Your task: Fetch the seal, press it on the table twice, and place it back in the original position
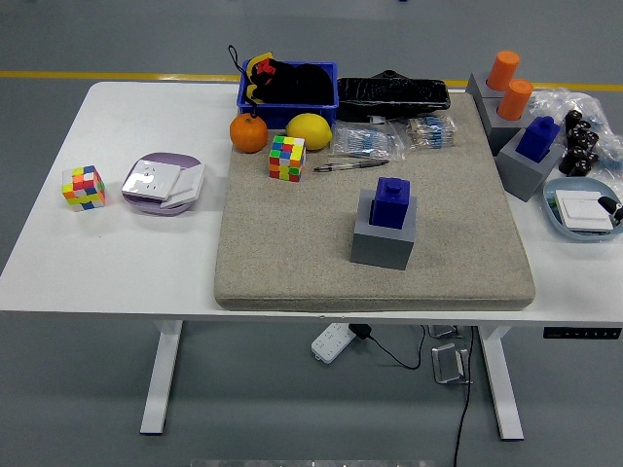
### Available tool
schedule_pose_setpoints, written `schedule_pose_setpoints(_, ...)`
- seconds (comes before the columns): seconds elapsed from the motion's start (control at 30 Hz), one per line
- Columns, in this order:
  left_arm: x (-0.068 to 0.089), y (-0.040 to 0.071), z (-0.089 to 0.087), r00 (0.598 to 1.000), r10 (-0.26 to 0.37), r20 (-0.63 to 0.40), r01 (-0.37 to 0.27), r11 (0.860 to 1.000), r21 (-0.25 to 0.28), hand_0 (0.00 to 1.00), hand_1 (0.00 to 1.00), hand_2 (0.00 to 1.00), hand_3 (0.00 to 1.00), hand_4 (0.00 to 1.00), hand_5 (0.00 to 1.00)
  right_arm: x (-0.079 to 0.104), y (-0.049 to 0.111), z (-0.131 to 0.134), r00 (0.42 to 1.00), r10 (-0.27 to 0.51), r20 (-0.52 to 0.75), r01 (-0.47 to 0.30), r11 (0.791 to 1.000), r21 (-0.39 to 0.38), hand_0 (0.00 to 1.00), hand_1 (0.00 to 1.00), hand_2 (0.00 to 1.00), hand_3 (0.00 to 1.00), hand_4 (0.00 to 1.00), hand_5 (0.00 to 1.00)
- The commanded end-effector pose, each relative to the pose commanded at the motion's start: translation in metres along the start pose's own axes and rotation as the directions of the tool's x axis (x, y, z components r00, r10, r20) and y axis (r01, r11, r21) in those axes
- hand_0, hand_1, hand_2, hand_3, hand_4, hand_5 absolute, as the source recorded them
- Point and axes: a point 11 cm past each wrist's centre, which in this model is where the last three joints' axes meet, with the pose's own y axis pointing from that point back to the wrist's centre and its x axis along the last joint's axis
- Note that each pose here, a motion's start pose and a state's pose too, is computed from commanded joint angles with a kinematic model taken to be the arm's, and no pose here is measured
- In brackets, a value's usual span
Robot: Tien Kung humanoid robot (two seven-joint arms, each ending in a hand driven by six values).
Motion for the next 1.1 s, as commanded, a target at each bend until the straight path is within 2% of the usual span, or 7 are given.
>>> schedule_pose_setpoints(1.1,-0.0017,-0.0006,-0.0034,1.000,-0.003,-0.007,0.003,1.000,0.006,0.816,0.816,0.789,0.837,0.801,0.414,0.0082,0.0049,0.0040,0.999,0.033,0.017,-0.033,0.999,-0.015,0.910,0.886,0.880,0.877,0.998,0.325)
